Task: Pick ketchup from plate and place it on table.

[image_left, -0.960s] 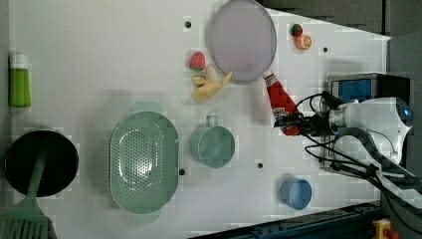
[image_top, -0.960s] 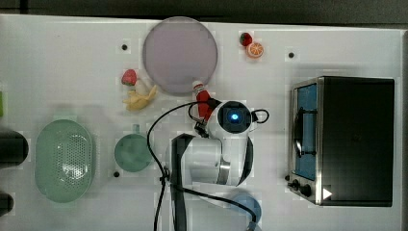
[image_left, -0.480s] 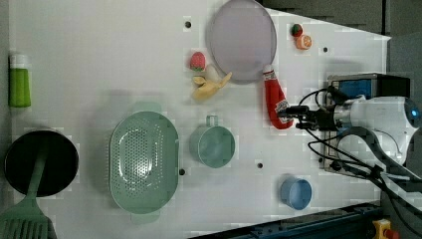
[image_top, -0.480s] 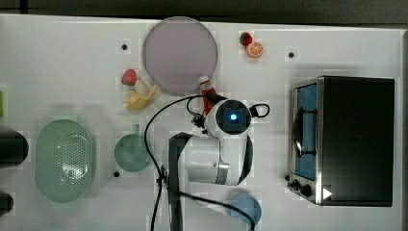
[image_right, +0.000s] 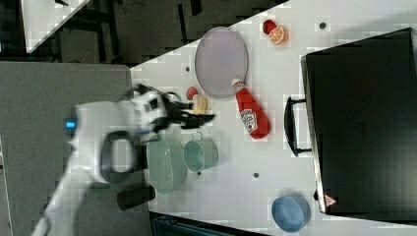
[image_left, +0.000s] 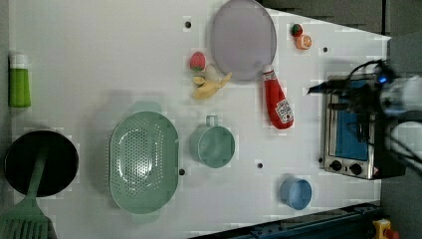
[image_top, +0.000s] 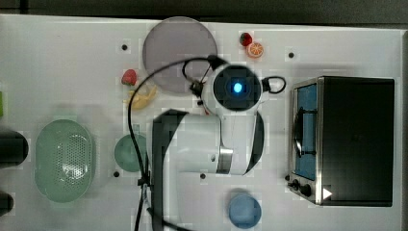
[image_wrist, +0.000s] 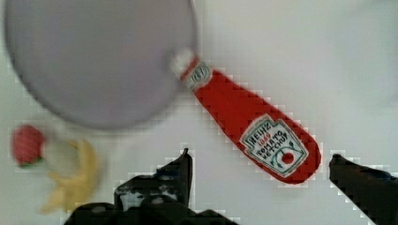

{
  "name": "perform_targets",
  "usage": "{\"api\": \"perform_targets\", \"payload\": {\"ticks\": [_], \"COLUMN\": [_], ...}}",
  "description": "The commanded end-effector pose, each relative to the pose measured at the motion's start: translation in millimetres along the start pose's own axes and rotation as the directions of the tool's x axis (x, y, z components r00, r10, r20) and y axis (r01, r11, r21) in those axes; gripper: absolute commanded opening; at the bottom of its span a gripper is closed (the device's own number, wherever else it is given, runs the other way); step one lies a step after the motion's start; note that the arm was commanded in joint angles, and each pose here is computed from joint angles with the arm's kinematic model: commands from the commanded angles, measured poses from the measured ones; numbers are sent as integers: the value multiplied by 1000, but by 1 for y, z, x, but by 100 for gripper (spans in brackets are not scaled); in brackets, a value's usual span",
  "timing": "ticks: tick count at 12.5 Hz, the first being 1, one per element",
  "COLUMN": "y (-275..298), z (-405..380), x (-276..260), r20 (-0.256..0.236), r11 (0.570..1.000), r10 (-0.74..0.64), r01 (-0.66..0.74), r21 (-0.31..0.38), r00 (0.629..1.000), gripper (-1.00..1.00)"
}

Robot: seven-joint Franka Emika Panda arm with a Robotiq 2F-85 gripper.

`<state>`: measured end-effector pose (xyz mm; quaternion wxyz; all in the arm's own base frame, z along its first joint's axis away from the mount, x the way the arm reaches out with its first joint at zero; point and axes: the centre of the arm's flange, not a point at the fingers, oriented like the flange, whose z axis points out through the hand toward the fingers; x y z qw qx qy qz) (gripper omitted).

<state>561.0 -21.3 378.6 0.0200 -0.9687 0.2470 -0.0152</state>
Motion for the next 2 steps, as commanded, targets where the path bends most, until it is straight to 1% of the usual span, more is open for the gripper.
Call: {"api": "perform_targets", "payload": {"ticks": [1,2], "y": [-10,-12], "z": [-75,-90], "x": [7,7], "r20": [-8,10], "r11": [973,964], "r10": [231,266], "r01": [-231,-266], "r21": [11,-3], "r00": [973,964], "gripper": [100,100]}}
